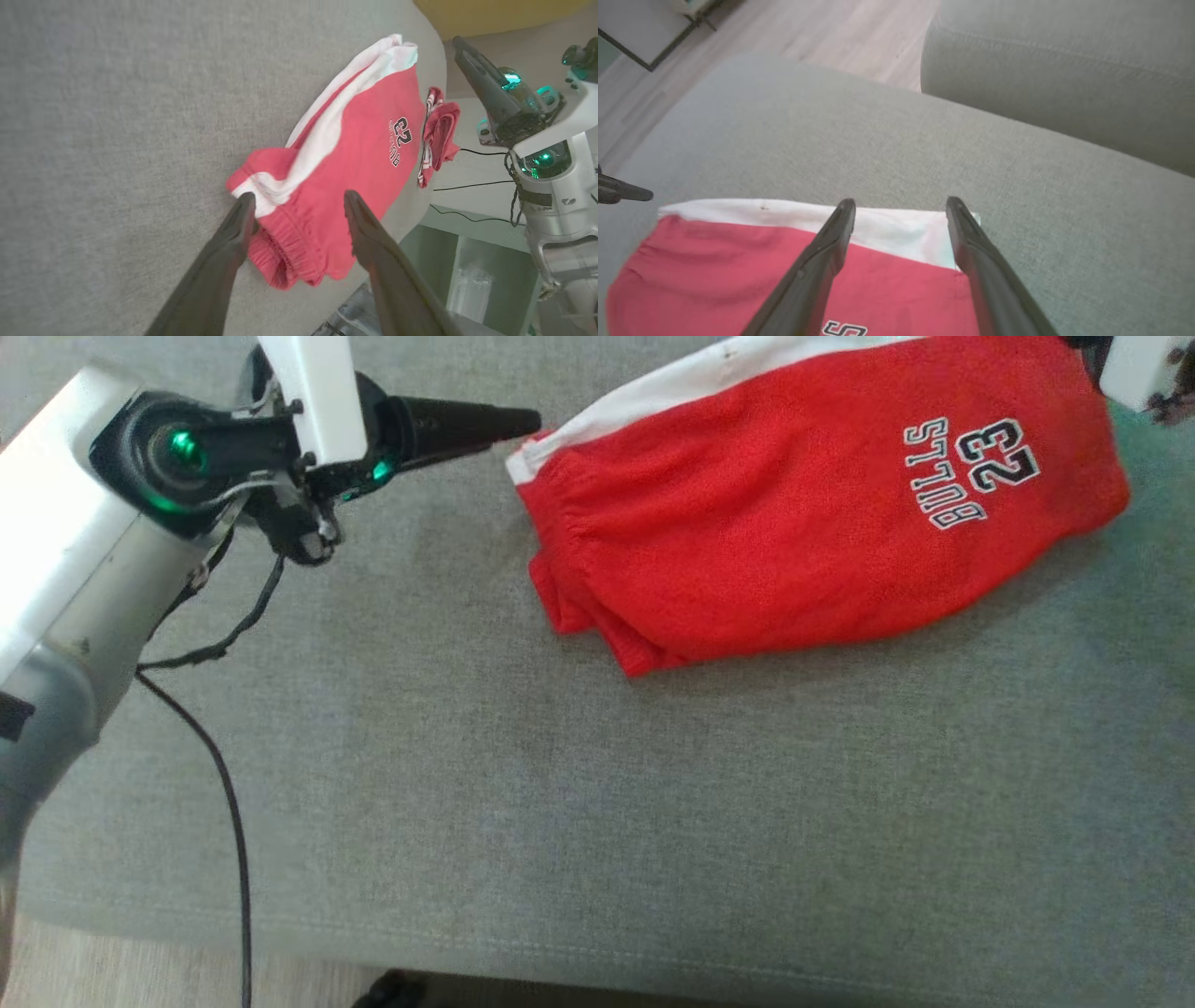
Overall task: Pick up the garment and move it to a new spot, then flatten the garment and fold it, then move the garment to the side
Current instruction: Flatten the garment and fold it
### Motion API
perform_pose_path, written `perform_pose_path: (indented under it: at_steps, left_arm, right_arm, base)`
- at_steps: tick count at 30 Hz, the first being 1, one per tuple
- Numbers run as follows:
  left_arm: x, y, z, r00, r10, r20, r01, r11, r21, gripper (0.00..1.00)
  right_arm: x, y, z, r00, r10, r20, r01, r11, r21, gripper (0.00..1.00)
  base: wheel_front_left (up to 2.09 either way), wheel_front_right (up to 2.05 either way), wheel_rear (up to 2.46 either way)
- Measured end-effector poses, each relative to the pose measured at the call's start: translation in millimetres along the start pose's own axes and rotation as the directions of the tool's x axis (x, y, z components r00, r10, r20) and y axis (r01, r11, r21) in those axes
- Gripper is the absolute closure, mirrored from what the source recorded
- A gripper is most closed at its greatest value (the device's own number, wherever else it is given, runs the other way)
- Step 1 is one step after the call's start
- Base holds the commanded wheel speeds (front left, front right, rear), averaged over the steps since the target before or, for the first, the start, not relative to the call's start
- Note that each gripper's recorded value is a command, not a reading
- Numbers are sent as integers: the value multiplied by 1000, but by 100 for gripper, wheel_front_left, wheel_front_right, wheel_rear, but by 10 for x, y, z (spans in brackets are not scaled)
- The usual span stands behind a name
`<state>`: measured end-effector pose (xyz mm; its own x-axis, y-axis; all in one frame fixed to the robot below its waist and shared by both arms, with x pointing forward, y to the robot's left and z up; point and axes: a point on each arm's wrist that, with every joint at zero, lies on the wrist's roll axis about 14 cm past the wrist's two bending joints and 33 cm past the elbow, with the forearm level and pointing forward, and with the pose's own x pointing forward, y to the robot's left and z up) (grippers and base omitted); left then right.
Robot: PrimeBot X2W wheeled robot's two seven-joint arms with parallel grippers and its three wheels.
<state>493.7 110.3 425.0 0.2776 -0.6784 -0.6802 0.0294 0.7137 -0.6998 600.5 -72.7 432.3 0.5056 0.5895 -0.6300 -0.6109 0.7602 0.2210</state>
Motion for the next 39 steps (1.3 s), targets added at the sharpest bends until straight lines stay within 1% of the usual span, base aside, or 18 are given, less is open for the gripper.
perform_pose_path:
  at_steps: [3, 4, 6, 7, 10, 12, 16, 18, 20, 21, 23, 25, 27, 29, 30, 33, 35, 39]
  left_arm:
    - [-162, -84, 163, 993, 8, 122, -22, 993, 114, 0]
    - [-238, -89, 252, 982, 22, 188, -53, 986, 159, 0]
    - [-441, -90, 458, 938, 48, 343, -139, 959, 246, 0]
    - [-566, -105, 582, 900, 46, 433, -177, 947, 267, 0]
    - [-889, -137, 789, 774, 50, 631, -343, 871, 351, 0]
    - [-1012, -214, 802, 693, 9, 721, -388, 847, 363, 0]
    - [-1096, -212, 582, 567, -43, 822, -463, 809, 362, 0]
    - [-1086, -171, 415, 538, -40, 842, -492, 796, 352, 0]
    - [-1070, -171, 263, 517, -33, 855, -496, 803, 331, 0]
    - [-1068, -186, 203, 506, -30, 862, -487, 815, 314, 0]
    - [-1139, -294, 149, 443, -45, 895, -454, 850, 268, 0]
    - [-1140, -331, 27, 408, -52, 912, -438, 865, 245, 0]
    - [-1063, -249, -169, 400, -17, 916, -411, 890, 196, 0]
    - [-994, -98, -385, 395, 47, 917, -384, 915, 118, 0]
    - [-966, -15, -495, 397, 77, 915, -386, 918, 90, 0]
    - [-995, 140, -660, 361, 146, 921, -362, 932, -6, 0]
    - [-993, 148, -697, 355, 151, 923, -355, 935, -16, 0]
    - [-1024, 147, -764, 315, 159, 936, -331, 942, -48, 0]
  right_arm:
    - [-124, 33, 216, 989, -18, 147, 17, 1000, 10, 0]
    - [-168, 49, 271, 982, -23, 188, 19, 1000, 23, 0]
    - [-260, 36, 308, 966, -51, 253, 39, 998, 51, 0]
    - [-304, 1, 285, 960, -73, 270, 58, 996, 64, 0]
    - [-412, -115, 181, 942, -146, 302, 112, 986, 127, 0]
    - [-469, -197, 119, 929, -194, 315, 146, 974, 171, 0]
    - [-446, -255, 0, 925, -242, 293, 181, 958, 222, 0]
    - [-368, -223, -95, 937, -241, 253, 182, 954, 237, 0]
    - [-288, -208, -195, 948, -239, 208, 186, 951, 246, 0]
    - [-260, -228, -232, 952, -244, 187, 195, 949, 248, 0]
    - [-202, -287, -334, 958, -255, 127, 218, 943, 252, 0]
    - [-142, -345, -437, 962, -263, 68, 239, 938, 250, 0]
    - [-69, -370, -542, 966, -258, 3, 249, 934, 256, 0]
    - [12, -337, -676, 969, -232, -82, 246, 930, 274, 0]
    - [49, -311, -730, 969, -217, -117, 242, 930, 276, 0]
    - [108, -275, -768, 966, -186, -180, 233, 926, 296, 0]
    - [112, -267, -767, 964, -175, -202, 232, 923, 306, 0]
    - [98, -178, -817, 949, -125, -289, 221, 919, 328, 0]
  base:
    - [0, 0, 0]
    - [0, 0, 0]
    - [0, 0, 0]
    - [0, 0, 0]
    - [0, 0, 0]
    - [0, 0, 0]
    - [0, 0, 0]
    - [0, 0, 0]
    - [0, 0, 0]
    - [0, 0, 0]
    - [0, 0, 0]
    - [0, 0, 0]
    - [0, 0, 0]
    - [0, 0, 0]
    - [0, 0, 0]
    - [0, 0, 0]
    - [0, 0, 0]
    - [0, 0, 0]
